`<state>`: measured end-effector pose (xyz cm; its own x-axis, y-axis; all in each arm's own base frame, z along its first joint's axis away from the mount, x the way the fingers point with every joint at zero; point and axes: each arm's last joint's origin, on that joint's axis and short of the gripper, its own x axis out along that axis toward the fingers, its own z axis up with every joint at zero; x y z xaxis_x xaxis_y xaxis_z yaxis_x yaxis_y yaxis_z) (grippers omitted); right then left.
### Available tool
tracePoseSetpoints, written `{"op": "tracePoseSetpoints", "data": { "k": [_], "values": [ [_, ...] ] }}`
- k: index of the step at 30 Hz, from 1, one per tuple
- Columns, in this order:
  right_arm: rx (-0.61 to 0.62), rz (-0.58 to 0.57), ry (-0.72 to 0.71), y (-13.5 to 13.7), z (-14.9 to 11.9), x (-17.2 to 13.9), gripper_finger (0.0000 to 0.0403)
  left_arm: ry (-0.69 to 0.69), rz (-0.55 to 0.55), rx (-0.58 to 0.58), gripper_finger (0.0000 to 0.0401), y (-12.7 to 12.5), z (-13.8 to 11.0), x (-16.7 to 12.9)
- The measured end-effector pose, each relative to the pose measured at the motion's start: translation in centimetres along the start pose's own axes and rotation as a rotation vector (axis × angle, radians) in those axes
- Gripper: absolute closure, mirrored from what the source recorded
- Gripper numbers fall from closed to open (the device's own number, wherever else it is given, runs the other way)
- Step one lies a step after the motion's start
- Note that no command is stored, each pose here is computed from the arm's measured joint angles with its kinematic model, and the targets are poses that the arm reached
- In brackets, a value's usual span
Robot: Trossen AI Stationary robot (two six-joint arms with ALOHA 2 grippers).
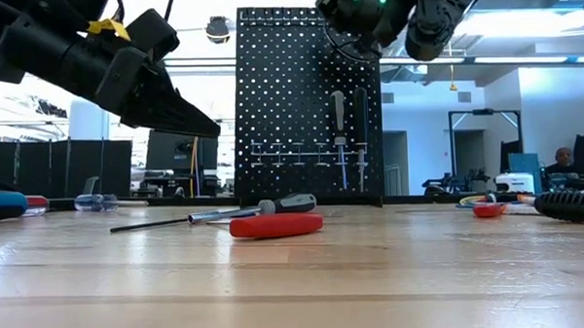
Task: Hang tools onto peg board
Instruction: Hang the right transparent red screwdriver on the pegboard
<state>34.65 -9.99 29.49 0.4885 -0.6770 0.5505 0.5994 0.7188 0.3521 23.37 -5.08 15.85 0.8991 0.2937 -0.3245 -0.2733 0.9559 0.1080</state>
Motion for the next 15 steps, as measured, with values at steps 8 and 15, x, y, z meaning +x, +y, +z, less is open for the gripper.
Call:
{"op": "tracePoseSetpoints", "data": {
  "k": [8, 15],
  "values": [
    [-0.001, -0.002, 0.012, 1.1, -2.8, 0.9, 0.0388, 0.000, 0.000, 0.000, 0.0130, 0.0, 0.0, 0.0],
    [-0.032, -0.040, -0.019, 0.5, -2.9, 1.1, 0.0388, 0.010, 0.001, -0.003, 0.0130, 0.0, -0.1, 0.0]
  ]
}}
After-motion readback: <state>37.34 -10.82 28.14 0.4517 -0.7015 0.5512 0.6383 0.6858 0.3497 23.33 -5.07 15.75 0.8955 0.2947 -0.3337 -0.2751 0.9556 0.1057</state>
